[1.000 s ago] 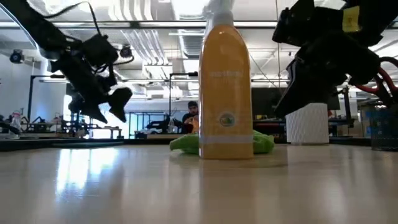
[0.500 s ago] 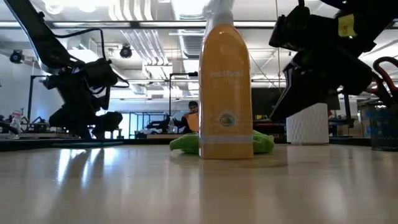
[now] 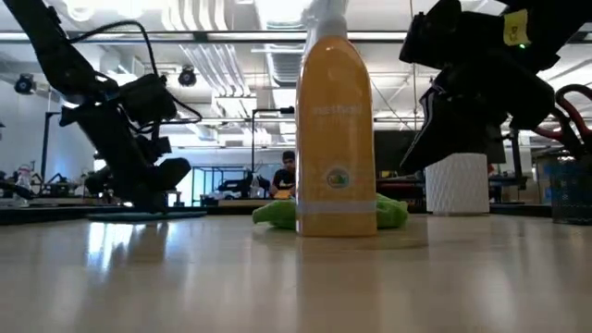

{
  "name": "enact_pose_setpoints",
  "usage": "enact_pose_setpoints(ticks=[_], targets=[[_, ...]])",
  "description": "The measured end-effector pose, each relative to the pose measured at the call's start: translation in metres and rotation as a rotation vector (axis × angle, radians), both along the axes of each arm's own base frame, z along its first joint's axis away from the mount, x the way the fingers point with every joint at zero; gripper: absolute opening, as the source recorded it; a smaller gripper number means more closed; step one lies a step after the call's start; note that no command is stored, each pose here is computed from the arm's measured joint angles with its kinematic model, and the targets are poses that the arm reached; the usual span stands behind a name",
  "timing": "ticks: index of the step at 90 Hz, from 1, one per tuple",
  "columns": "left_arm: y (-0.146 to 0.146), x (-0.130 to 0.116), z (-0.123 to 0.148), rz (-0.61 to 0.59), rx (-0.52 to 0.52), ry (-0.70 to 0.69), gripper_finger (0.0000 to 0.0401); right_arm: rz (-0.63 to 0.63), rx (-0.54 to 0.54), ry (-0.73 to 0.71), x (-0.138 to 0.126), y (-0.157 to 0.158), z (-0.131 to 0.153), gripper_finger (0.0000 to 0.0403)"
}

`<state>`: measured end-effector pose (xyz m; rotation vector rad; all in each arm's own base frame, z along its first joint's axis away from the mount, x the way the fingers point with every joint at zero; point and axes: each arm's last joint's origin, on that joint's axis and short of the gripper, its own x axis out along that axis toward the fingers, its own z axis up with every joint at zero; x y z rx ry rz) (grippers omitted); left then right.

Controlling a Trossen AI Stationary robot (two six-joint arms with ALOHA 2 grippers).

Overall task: Apply microfiber cloth
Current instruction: Spray the front and back of the tablet with the spray bottle

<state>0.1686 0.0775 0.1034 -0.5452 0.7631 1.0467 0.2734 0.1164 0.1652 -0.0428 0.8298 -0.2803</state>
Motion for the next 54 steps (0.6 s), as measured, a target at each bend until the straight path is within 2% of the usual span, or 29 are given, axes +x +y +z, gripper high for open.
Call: enact_pose_setpoints(ticks=[16,27,54], targets=[[-0.036,0.012,0.0,-0.146,-0.035,-0.044,0.0088,0.007,0.035,-0.022,-0.003,0.012,-0.001,0.0],[-0.064,0.017,0.0,-0.24,-0.071,-0.08,0.0089,0.036,0.088,-0.087,-0.003,0.028,-0.001,0.0],[-0.133,0.015,0.003,-0.508,-0.187,-0.216,0.008,0.064,0.239,-0.211,0.004,0.069,-0.026,0.0]])
